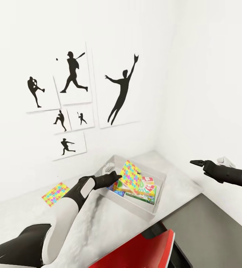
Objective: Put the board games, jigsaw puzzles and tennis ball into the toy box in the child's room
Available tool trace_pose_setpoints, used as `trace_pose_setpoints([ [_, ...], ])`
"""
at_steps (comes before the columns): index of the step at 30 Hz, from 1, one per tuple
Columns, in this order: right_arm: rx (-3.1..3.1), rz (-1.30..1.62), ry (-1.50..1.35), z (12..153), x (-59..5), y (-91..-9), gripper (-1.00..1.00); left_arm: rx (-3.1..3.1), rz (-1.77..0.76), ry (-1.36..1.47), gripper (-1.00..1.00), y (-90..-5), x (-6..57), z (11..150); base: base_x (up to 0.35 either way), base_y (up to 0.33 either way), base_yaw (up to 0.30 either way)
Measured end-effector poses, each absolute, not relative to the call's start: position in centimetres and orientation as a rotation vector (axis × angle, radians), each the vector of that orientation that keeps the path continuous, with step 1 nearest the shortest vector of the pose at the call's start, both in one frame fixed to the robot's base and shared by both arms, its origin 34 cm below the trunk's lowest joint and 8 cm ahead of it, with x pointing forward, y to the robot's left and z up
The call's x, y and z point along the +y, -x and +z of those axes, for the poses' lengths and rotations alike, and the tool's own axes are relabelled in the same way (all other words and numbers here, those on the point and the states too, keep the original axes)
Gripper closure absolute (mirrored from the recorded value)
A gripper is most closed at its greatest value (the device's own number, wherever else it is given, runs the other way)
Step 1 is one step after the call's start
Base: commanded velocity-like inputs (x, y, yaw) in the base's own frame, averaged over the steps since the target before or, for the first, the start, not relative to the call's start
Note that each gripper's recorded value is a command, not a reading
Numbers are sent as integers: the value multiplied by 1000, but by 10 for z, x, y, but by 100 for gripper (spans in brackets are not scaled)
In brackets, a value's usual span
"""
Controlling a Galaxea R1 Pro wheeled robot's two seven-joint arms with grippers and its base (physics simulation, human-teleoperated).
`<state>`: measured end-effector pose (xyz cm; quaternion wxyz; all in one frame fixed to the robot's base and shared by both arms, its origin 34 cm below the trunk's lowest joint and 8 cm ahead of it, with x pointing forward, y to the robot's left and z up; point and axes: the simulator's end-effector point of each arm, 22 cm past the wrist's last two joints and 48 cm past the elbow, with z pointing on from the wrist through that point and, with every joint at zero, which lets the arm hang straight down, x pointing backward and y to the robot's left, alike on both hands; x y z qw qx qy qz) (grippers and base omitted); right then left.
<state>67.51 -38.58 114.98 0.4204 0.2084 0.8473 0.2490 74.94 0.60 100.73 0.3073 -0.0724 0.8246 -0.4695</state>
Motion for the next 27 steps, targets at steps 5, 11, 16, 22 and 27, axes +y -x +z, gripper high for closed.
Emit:
trace_pose_setpoints([
  [5,2125,624,-523,1149,-386,-675,-100,2173,-1254,185,100,-750,5,1010,0,0,0],
  [11,2125,624,-523,1149,-386,-675,-100,2126,-1415,140,100,-737,-12,1029,0,0,0],
  [16,2125,624,-524,1149,-386,-675,-100,2116,-1457,129,100,-733,-16,1034,0,0,0],
  [22,2129,624,-525,1146,-386,-676,-100,2113,-1469,128,100,-732,-17,1034,0,0,0],
  [27,2136,622,-528,1142,-386,-677,-100,2119,-1471,132,100,-733,-17,1029,0,0,0],
])
